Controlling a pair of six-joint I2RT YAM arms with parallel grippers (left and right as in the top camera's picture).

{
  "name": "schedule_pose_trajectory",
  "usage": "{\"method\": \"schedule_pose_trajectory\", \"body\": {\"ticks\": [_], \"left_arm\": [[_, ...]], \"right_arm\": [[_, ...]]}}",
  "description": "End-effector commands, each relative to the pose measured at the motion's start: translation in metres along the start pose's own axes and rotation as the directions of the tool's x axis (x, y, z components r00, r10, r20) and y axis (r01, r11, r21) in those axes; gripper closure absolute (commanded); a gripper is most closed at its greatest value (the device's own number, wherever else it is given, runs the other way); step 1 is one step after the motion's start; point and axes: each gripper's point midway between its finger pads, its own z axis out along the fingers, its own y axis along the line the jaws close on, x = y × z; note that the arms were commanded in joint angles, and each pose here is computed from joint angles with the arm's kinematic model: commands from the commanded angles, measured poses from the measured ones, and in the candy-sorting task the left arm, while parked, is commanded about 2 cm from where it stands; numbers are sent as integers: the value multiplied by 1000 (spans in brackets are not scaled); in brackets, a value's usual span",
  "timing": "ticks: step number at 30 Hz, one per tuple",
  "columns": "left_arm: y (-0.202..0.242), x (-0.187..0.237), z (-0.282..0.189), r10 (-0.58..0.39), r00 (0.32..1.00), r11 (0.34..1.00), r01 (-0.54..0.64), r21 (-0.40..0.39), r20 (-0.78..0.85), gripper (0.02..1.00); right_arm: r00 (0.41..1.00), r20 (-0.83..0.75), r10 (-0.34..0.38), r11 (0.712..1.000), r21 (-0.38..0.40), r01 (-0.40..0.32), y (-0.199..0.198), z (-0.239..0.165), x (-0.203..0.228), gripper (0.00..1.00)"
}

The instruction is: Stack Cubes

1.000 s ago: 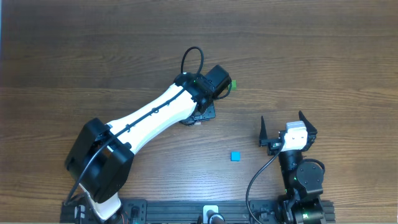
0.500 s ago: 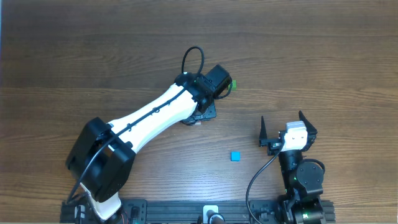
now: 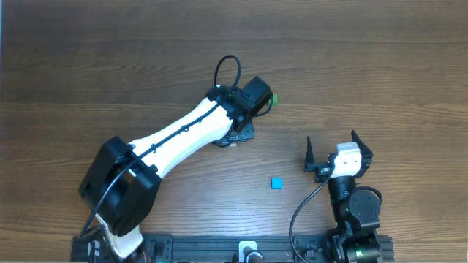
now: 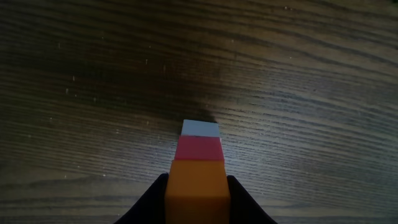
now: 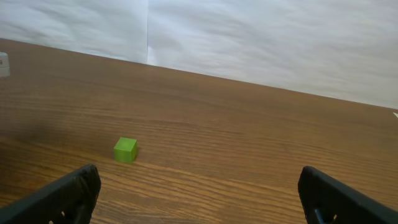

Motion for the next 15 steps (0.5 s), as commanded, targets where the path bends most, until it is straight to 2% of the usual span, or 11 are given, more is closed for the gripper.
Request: {"method": "schedule_pose_trajectory", "body": {"ticks": [1, 12, 15], "left_arm": [[-6, -3, 1, -12, 1000, 1000, 12, 9, 2, 761], [-6, -3, 1, -12, 1000, 1000, 12, 8, 2, 728], [-6, -2, 2, -12, 1000, 1000, 12, 6, -1, 687]], "right_arm": [[1000, 3, 2, 1000, -12, -2, 3, 0, 2, 7], [1000, 3, 2, 1000, -12, -2, 3, 0, 2, 7], [1000, 3, 2, 1000, -12, -2, 3, 0, 2, 7]]}}
